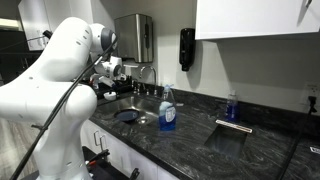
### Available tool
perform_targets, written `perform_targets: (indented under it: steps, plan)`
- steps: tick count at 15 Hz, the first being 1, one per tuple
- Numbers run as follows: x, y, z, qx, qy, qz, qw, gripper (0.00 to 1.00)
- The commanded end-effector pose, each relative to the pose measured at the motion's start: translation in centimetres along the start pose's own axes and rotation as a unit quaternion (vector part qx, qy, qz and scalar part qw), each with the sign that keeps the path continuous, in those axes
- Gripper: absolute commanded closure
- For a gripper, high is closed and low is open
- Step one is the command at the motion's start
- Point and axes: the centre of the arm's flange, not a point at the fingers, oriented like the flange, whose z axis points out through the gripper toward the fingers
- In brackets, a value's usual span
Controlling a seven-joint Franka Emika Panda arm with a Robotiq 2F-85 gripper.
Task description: Move the white bowl to the right side of the sink
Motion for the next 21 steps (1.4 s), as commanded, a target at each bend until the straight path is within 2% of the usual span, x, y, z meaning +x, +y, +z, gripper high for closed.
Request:
perform_targets:
  steps: [1, 9, 11, 14, 21]
  plan:
    - [1.5, -1.2, 1.3, -0.004, -0.001, -0.017, 0.9999, 0.41]
    - [2.2, -2.0, 1.9, -0.003, -0.002, -0.032, 0.9995, 0.97]
    - [2.2, -1.6, 1.2, -0.011, 0.003, -0.030, 0.9995, 1.00]
    - [2.1, -0.6, 0.0, -0.021, 0.001, -0.021, 0.9996, 0.98]
    - [1.5, 4.2, -4.5, -0.060, -0.029, 0.024, 0.9975, 0.98]
